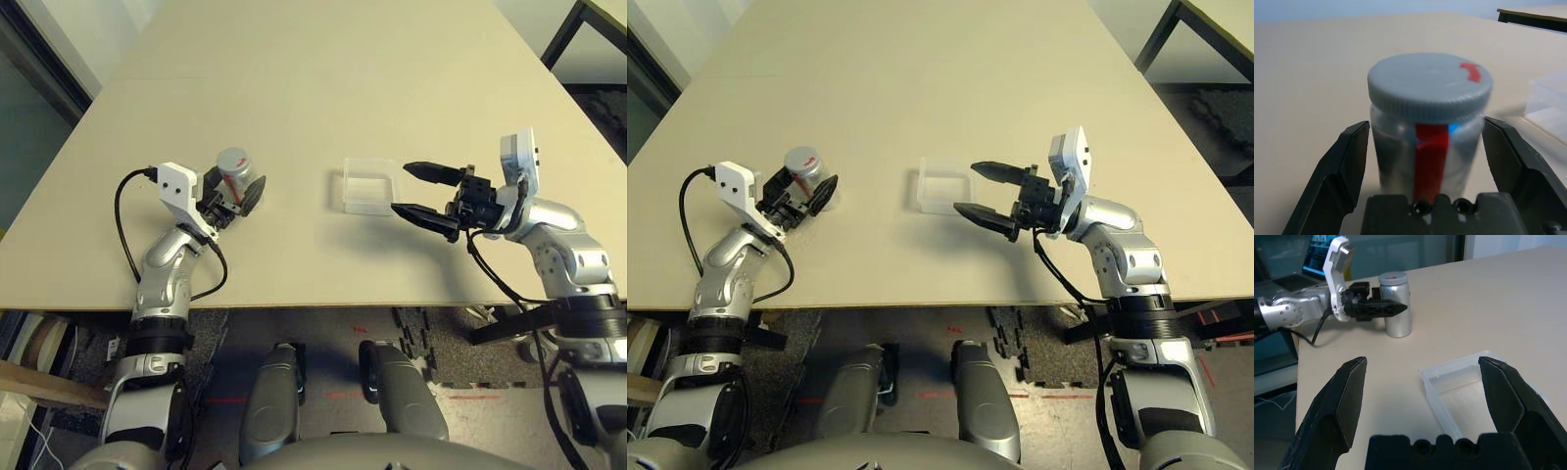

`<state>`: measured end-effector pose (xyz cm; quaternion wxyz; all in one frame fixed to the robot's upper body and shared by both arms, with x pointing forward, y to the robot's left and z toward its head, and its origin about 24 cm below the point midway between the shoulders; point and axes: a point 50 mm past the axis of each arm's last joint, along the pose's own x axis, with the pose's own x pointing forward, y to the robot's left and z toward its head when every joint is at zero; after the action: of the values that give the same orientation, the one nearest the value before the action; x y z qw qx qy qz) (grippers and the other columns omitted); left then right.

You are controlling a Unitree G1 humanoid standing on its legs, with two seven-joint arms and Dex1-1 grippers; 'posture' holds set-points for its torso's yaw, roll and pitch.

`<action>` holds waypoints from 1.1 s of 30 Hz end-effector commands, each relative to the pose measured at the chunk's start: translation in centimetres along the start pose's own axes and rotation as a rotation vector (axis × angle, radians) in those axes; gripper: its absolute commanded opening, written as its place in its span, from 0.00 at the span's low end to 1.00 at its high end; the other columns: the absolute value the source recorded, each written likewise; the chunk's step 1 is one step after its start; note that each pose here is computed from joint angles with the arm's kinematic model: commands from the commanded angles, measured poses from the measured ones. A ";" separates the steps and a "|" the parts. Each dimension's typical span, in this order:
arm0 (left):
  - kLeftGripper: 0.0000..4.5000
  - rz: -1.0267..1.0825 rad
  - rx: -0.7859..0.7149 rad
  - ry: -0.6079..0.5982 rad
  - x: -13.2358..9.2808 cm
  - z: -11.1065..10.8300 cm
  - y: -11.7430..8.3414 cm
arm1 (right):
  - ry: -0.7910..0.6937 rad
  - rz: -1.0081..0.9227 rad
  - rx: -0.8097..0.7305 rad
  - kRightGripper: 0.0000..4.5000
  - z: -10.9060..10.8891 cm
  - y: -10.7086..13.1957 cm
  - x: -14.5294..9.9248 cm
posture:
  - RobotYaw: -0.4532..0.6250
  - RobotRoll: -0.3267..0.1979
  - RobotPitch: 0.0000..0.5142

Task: Pour the medicine from the bottle into the box.

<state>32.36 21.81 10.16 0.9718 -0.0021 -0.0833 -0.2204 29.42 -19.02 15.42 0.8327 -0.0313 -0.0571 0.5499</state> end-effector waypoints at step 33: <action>0.57 -0.340 -0.095 -0.013 5.2 5.2 -2.2 | -0.024 -0.045 0.050 1.00 3.7 -0.8 0.9 | 0.35 0.62 0.33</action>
<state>35.27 18.27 15.37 0.9294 -0.0334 -0.0851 -0.3575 30.04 -18.78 18.84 0.8475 -0.0061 -0.0578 0.5277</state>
